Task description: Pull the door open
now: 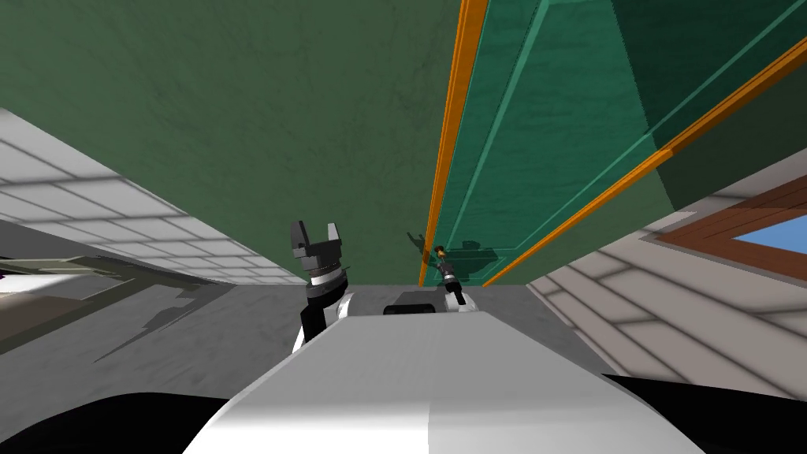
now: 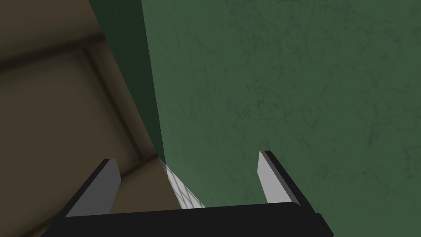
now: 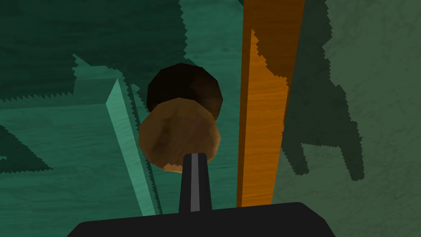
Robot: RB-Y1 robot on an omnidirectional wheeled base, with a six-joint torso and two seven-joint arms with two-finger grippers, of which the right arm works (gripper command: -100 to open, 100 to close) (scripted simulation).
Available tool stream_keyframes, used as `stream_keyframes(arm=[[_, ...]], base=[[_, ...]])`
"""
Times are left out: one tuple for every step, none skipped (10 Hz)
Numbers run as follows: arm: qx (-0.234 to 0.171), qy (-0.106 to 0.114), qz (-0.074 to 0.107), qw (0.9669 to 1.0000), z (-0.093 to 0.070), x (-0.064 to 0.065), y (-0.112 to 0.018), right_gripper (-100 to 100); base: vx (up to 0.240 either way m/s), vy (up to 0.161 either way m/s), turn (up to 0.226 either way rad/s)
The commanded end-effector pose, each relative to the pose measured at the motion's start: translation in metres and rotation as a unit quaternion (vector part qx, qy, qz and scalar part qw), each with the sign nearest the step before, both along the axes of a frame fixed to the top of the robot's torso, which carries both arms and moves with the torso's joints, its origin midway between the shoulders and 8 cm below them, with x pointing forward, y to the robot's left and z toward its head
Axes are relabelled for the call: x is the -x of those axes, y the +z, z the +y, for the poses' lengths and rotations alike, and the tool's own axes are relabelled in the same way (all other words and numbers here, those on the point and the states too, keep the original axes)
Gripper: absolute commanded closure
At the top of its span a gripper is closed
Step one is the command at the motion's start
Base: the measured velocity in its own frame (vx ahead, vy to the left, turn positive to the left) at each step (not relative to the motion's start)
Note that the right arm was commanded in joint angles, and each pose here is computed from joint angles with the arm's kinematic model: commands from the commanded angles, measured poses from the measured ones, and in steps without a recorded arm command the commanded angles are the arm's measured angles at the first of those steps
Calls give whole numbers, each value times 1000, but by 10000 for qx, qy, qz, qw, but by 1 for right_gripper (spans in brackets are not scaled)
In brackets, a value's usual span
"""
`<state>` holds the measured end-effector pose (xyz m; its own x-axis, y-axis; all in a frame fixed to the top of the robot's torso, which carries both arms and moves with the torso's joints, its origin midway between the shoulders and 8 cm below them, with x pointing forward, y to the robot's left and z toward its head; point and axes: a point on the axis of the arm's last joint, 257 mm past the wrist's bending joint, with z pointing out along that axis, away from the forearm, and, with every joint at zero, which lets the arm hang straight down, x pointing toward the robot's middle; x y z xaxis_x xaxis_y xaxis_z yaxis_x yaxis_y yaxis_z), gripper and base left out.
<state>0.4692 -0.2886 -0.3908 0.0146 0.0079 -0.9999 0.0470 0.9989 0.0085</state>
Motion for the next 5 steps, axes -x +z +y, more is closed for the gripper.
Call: stream_keyframes(arm=[[0,0,0,10000,0,0,0,100],[0,0,0,10000,0,0,0,100],[81,-8,16,10000,-15,0,1,-100],[91,-9,21,10000,-18,0,1,-100],[101,-10,31,9999,-23,1,1,-100]], base=[[-3,7,0],[0,0,0],[-77,82,136],[-150,129,58],[-190,100,16]])
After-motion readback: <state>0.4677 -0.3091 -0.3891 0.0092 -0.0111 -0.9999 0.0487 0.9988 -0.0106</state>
